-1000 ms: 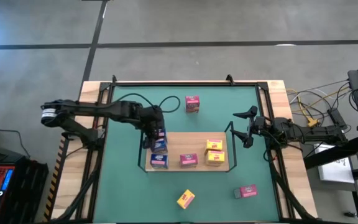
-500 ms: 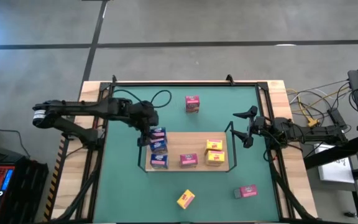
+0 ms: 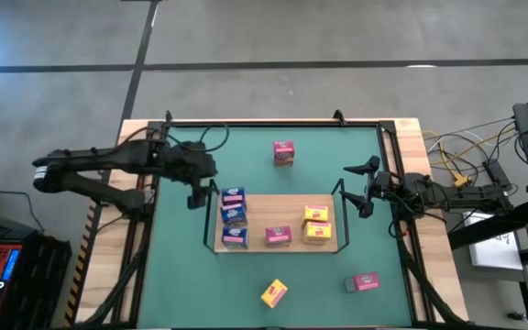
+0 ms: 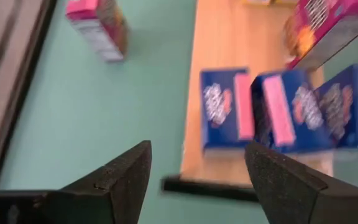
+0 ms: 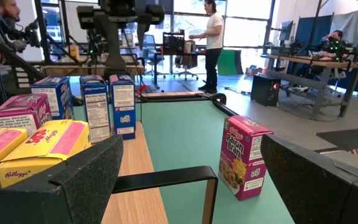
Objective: Stack cereal on shelf
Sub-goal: Put the top pink cereal box on the shelf aligned with the other pink cereal box
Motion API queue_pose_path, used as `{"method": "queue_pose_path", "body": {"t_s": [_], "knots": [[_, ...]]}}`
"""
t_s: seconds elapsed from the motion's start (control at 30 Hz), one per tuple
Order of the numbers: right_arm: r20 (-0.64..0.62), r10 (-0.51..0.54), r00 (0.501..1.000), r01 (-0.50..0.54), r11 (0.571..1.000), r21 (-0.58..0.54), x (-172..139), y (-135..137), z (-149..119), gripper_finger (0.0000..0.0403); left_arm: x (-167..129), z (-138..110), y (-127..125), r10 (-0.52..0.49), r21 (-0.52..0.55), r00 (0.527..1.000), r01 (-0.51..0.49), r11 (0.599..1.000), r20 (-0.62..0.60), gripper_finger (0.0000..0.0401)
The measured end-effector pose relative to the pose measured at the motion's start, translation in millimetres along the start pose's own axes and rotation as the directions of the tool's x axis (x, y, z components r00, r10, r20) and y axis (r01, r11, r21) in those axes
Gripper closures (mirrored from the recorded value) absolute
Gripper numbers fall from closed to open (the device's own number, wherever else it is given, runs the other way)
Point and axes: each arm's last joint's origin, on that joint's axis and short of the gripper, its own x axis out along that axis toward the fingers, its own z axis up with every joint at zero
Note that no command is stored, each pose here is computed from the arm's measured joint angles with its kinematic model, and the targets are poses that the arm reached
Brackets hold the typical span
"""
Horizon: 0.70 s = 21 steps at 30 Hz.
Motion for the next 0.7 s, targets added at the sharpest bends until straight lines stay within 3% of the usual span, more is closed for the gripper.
{"method": "queue_pose_path", "body": {"t_s": [0.2, 0.43, 0.7], "knots": [[0.0, 0.0, 1.0, 0.0, 1.0, 0.0, 0.0, 0.0, 0.1, 0.0033, -15.9, -13.6, 2.0, 0.036, 0.021, 0.999, -0.035, 0.999, -0.04, 0.0168], [0.0, 0.0, 1.0, 0.0, 1.0, 0.0, 0.0, 0.0, 0.0, 0.0033, -12.2, -28.4, 1.9, 0.054, 0.025, 0.996, -0.053, 0.998, -0.067, 0.0169], [-0.001, 0.0, 1.0, 0.0, 1.0, 0.0, 0.0, 0.0, -0.1, 0.0033, -1.5, -54.8, 0.5, 0.065, -0.035, 0.997, -0.064, 0.997, 0.03, 0.0169]]}}
